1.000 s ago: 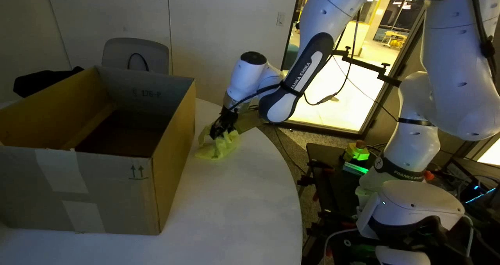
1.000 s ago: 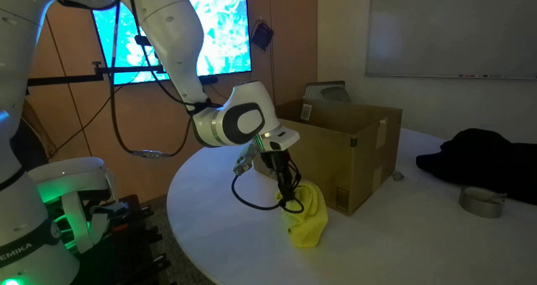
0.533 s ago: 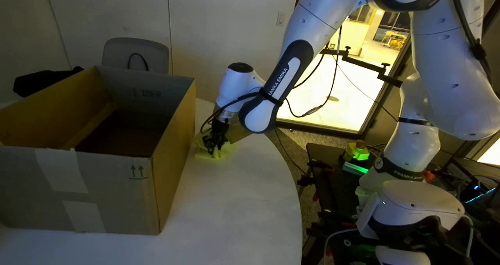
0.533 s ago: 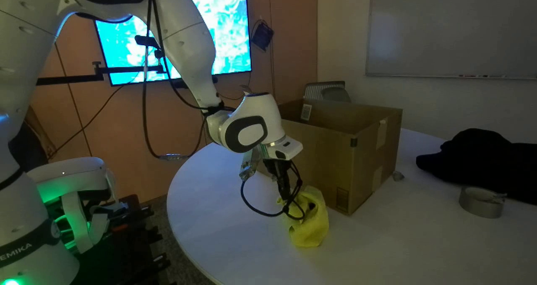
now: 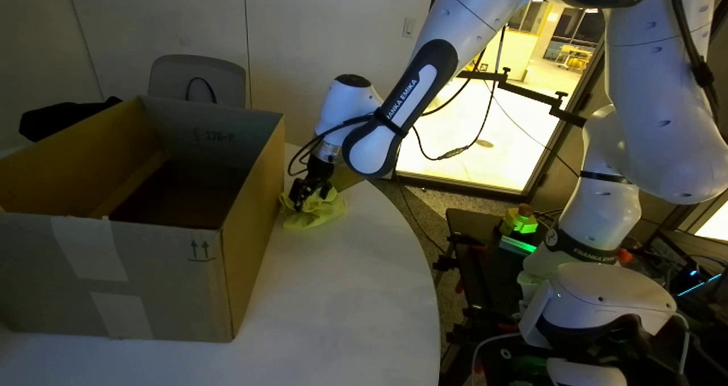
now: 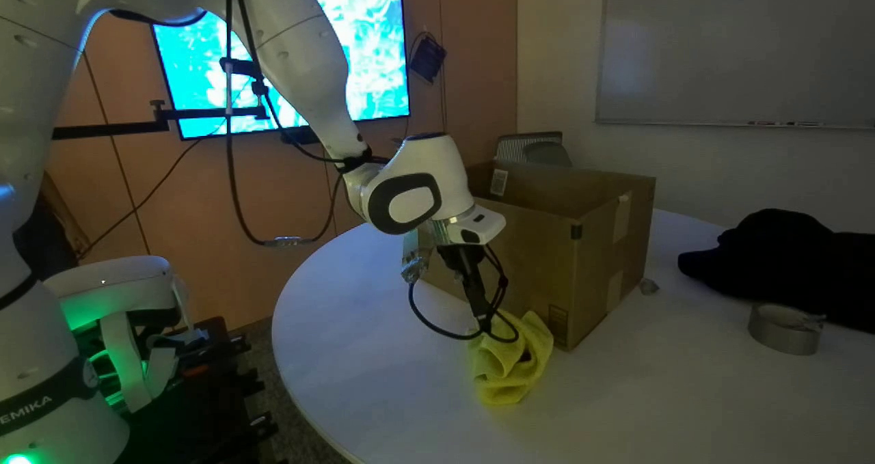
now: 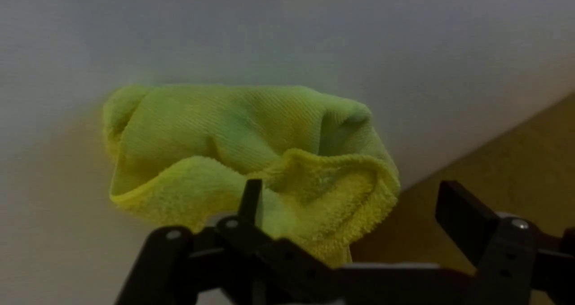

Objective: Put the marker on the towel, fold the towel then out it in the box

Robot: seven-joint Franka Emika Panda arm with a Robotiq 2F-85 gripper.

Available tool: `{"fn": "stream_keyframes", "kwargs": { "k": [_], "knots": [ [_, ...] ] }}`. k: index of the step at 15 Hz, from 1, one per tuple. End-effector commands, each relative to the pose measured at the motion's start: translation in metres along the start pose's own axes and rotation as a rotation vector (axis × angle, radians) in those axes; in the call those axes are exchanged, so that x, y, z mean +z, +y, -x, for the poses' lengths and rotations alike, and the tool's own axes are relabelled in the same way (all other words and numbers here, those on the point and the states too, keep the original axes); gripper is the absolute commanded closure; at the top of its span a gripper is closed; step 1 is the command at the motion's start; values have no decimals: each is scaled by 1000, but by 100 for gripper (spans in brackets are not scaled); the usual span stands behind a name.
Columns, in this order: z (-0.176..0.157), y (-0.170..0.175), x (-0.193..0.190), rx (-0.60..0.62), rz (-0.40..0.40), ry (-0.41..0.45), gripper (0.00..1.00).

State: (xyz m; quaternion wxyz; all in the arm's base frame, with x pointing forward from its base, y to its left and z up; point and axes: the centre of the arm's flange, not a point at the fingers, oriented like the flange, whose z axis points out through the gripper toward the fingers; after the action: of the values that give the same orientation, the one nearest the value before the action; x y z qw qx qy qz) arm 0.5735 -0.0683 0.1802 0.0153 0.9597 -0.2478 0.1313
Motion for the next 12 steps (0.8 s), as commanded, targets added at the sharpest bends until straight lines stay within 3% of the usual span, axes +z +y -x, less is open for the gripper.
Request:
{"fn": "stream_keyframes", "kwargs": {
  "k": [1, 8, 12],
  "knots": [
    [0, 6, -46, -106, -8, -34, 0],
    [-12, 14, -56, -462, 39, -228, 0],
    [-23, 24, -37, -545, 45, -250, 0]
  ]
}}
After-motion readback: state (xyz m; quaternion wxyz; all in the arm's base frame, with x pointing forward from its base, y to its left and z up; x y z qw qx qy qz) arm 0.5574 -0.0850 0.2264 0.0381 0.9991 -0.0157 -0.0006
